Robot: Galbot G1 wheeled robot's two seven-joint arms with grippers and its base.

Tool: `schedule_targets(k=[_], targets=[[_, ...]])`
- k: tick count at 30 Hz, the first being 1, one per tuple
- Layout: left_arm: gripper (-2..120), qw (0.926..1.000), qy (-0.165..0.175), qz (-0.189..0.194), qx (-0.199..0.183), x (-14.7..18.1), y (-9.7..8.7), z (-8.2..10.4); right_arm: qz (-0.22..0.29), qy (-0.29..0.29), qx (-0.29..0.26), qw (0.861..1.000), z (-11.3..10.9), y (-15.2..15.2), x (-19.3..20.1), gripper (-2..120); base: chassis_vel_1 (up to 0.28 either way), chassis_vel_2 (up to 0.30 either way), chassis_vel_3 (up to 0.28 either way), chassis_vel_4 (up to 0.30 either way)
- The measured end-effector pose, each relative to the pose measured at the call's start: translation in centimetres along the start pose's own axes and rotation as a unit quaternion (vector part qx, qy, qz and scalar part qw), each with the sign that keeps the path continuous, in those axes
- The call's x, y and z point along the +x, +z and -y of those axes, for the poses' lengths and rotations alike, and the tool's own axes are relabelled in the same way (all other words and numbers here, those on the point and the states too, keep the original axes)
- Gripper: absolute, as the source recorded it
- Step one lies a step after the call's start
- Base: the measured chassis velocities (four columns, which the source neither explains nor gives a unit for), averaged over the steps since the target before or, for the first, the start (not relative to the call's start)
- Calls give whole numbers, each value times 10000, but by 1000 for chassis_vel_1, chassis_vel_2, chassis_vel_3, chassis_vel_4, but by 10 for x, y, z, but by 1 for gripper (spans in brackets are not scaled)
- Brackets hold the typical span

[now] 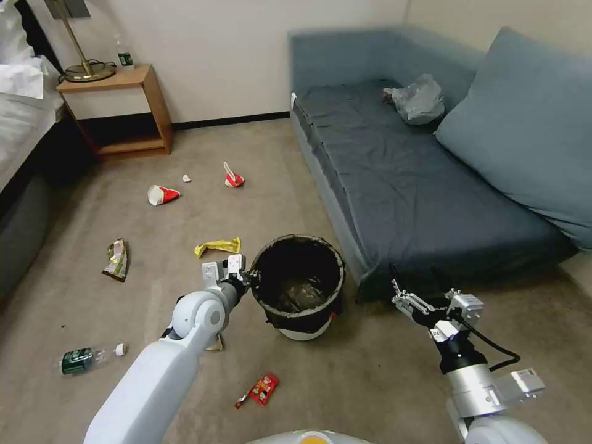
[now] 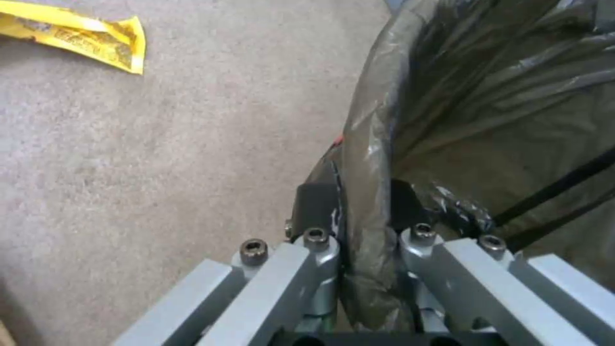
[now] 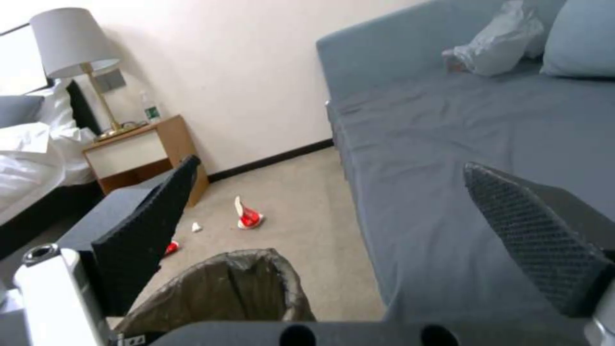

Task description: Pick up the trash can from the floor.

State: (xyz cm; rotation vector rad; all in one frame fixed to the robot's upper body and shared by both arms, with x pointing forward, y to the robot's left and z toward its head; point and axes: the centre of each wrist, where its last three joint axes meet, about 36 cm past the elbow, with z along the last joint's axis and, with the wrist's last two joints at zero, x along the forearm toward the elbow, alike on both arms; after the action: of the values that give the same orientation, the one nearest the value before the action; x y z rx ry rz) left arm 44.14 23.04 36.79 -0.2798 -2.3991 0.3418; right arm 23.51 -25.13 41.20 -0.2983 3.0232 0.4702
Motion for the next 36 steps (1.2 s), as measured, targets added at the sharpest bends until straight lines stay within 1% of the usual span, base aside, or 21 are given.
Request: schedule_targets(k=[5,7,8,10,11,12,13,14,15,16,19,20,22,23,25,26,27,30,32,36], targets=[[3,9999,-26,128,20,12,-5,-4,16,-19,-3,10000,-1,-1,1,100,0,0,0,0],[3,9996,-60,267,19,25,-10,-8,30,-35,1,10000,-2,-2,0,100,0,0,0,0],[3,9996,-60,267,19,25,-10,-8,30,-35,1,10000,-2,-2,0,100,0,0,0,0],[3,9993,-45,378,9,41,-14,-11,49,-50,3,10000,-3,-3,0,100,0,0,0,0],[3,9993,-45,378,9,41,-14,-11,49,-50,3,10000,-3,-3,0,100,0,0,0,0],[3,9991,-47,420,-5,48,-14,-12,56,-55,2,10000,-3,-4,0,100,0,0,0,0],[3,9987,-44,497,-36,63,-15,-14,67,-62,-6,10000,-4,-4,0,100,0,0,0,0],[3,9987,-44,497,-36,63,-15,-14,67,-62,-6,10000,-4,-4,0,100,0,0,0,0],[3,9985,-38,540,-59,74,-14,-15,82,-74,-11,9999,-5,-5,0,100,0,0,0,0],[3,9985,-38,540,-59,74,-14,-15,82,-74,-11,9999,-5,-5,0,100,0,0,0,0],[3,9975,-18,688,-140,105,-14,-18,102,-106,-4,9999,-6,-6,0,100,0,0,0,0],[3,9975,-18,688,-140,105,-14,-18,102,-106,-4,9999,-6,-6,0,100,0,0,0,0],[3,9957,63,900,-188,126,-22,-15,122,-125,11,9998,-7,-7,0,100,0,0,0,0],[3,9957,63,900,-188,126,-22,-15,122,-125,11,9998,-7,-7,0,100,0,0,0,0],[3,9942,137,1051,-210,139,-27,-10,140,-140,24,9998,-7,-9,0,100,0,0,0,0],[3,9942,137,1051,-210,139,-27,-10,140,-140,24,9998,-7,-9,0,100,0,0,0,0],[3,9934,171,1110,-244,146,-29,-7,151,-151,33,9998,-8,-10,0,100,0,0,0,0],[3,9931,189,1129,-258,149,-29,-5,157,-155,36,9998,-8,-10,1,100,0,0,0,0],[3,9924,248,1172,-267,156,-28,0,187,-160,47,9997,-11,-13,3,100,0,0,0,0],[3,9924,252,1182,-245,156,-27,2,194,-165,76,9996,-11,-14,4,100,0,0,0,0]])
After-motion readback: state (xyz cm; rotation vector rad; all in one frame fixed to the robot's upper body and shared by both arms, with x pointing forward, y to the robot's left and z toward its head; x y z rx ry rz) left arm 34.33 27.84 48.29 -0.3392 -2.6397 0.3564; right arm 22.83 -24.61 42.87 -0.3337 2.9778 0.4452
